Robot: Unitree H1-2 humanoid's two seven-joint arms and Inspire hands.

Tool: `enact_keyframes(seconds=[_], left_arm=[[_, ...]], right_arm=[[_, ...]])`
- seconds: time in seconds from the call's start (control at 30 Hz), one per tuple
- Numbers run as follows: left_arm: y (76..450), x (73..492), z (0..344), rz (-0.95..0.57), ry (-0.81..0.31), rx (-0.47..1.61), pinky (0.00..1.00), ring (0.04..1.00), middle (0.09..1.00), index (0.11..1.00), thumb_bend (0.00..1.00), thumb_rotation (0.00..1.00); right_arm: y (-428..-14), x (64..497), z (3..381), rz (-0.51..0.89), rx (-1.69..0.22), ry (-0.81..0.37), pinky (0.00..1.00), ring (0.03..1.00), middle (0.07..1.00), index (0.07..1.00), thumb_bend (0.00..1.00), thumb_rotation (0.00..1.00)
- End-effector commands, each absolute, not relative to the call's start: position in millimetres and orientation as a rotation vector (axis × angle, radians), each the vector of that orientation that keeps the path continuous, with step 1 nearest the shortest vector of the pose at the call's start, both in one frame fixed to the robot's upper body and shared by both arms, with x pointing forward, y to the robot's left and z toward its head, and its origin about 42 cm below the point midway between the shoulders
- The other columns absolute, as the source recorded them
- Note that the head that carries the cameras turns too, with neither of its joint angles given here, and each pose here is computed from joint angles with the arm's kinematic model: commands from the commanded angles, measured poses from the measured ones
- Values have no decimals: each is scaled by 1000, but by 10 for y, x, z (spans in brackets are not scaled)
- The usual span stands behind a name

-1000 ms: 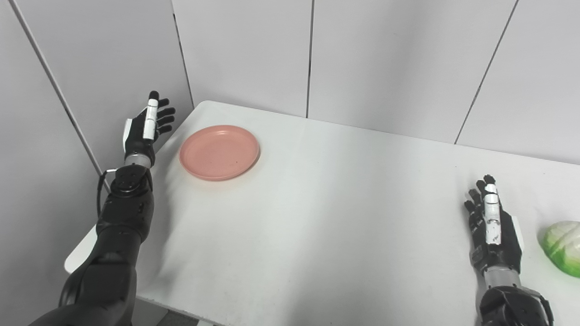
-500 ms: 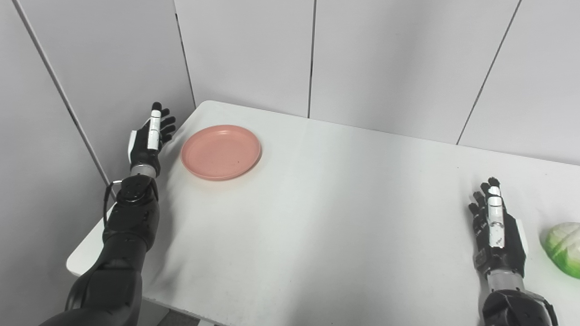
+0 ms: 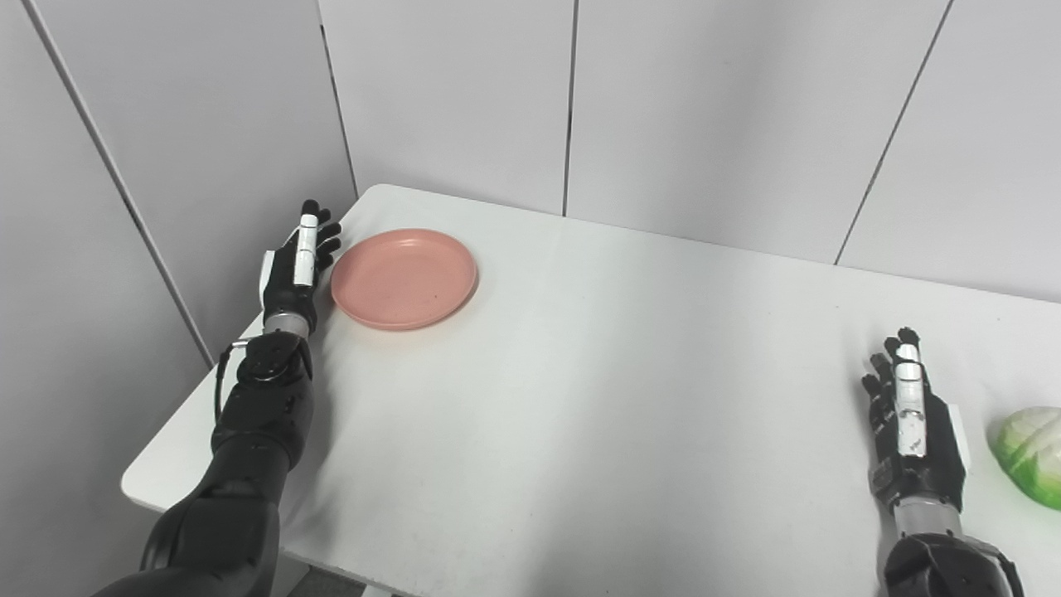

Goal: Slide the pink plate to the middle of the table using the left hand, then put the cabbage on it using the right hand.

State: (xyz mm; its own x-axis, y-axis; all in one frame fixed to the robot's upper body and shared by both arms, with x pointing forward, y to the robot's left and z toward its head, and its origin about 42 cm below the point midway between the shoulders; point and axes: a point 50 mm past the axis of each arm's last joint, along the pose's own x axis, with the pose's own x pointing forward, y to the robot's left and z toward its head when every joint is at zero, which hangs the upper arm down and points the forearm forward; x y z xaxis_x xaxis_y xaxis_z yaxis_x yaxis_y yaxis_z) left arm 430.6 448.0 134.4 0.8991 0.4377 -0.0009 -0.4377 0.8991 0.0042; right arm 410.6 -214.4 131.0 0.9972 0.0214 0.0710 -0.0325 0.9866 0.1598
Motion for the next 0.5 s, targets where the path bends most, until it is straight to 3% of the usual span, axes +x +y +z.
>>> enact_keyframes(seconds=[0.0,0.47], left_arm=[[4392,4486,1555,416,-59,16,932,871,841,826,846,1000],[4033,4639,1581,340,-71,-73,894,862,839,836,825,1000]], right_arm=[[-2135,4112,1366,34,161,-83,1000,1000,1000,1000,647,890],[-2136,4105,1378,37,165,-77,1000,1000,1000,1000,644,890]])
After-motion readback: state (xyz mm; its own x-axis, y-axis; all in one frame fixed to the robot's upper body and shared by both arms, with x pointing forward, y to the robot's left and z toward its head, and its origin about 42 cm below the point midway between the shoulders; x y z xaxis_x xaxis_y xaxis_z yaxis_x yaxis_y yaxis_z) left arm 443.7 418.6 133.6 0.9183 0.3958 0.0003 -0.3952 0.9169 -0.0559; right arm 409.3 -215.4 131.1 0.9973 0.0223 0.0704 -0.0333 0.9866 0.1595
